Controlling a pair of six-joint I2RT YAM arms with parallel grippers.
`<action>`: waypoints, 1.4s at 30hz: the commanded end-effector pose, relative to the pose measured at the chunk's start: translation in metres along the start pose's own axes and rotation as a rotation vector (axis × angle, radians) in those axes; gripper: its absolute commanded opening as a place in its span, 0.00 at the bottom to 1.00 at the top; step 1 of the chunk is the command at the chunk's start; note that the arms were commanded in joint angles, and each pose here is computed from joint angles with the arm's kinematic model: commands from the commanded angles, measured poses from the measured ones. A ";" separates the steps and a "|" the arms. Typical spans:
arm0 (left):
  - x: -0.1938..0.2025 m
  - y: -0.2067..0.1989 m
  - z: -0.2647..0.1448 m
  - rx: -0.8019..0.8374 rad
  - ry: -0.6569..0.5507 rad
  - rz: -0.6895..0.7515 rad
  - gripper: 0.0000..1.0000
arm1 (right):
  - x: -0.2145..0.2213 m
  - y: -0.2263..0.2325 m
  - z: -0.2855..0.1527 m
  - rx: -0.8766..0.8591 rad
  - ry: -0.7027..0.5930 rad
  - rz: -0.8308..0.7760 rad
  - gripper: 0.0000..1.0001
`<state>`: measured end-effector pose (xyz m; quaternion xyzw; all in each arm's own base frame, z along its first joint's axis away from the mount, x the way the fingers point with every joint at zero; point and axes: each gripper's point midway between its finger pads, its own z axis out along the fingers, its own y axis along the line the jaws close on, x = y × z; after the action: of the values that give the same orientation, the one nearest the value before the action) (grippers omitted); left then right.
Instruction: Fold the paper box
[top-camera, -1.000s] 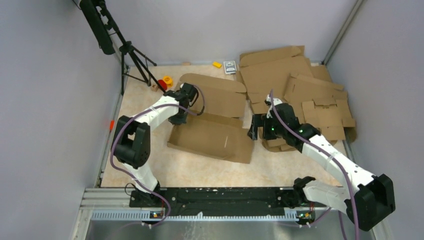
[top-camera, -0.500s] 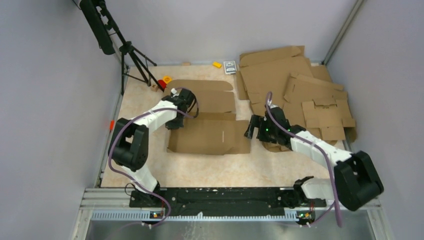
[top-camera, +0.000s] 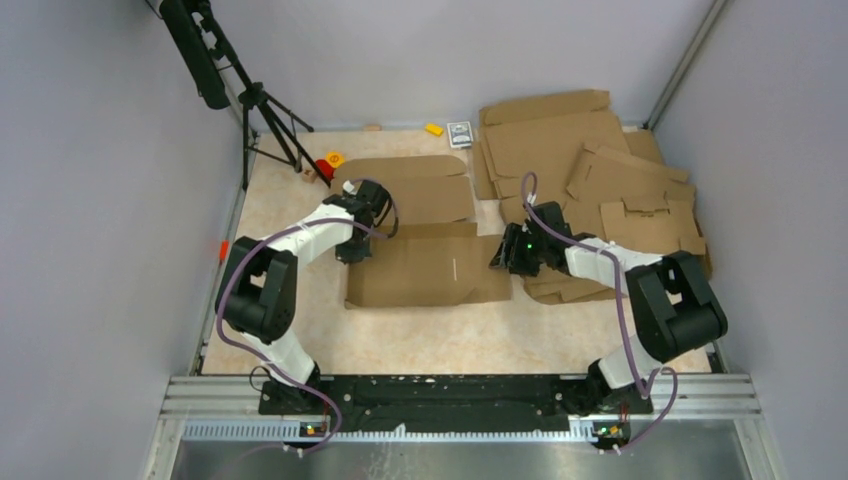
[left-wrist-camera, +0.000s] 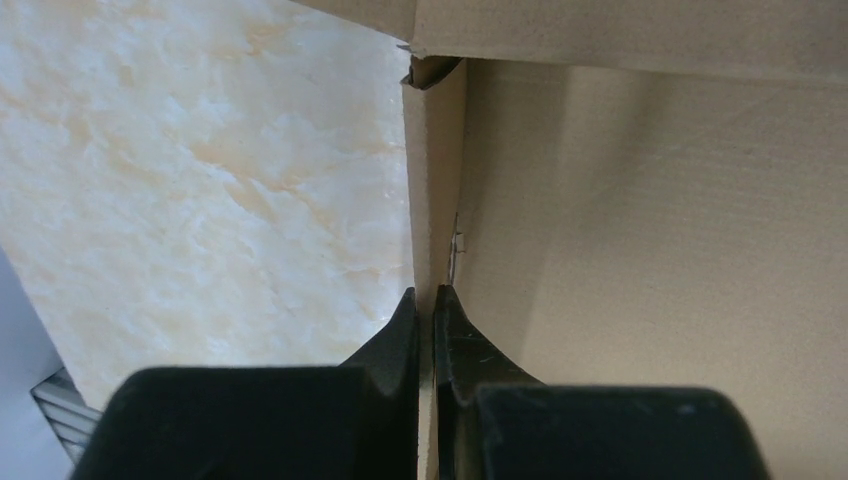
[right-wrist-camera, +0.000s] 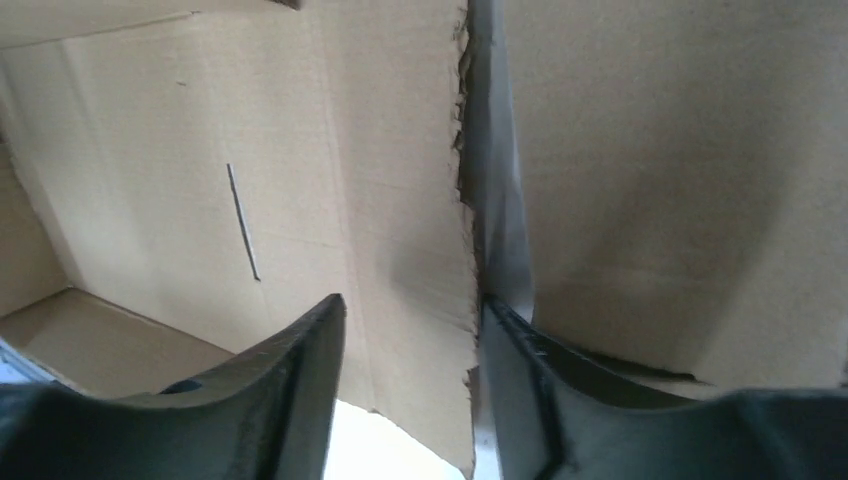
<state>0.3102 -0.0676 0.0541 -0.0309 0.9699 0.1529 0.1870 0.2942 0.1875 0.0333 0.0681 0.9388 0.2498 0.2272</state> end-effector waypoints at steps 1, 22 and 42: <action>0.003 -0.006 0.000 0.045 0.004 -0.014 0.00 | -0.024 0.018 0.000 -0.105 -0.042 -0.020 0.46; 0.031 -0.013 -0.016 0.157 0.052 -0.052 0.36 | -0.031 0.033 -0.044 -0.134 -0.072 -0.184 0.02; -0.044 -0.096 -0.140 0.468 -0.227 0.107 0.52 | -0.017 0.019 -0.042 -0.118 -0.062 -0.248 0.01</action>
<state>0.2967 -0.1346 0.1399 0.0174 0.9674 0.0223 0.2518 0.2857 0.1805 0.0695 -0.0368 0.9279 0.2647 0.2601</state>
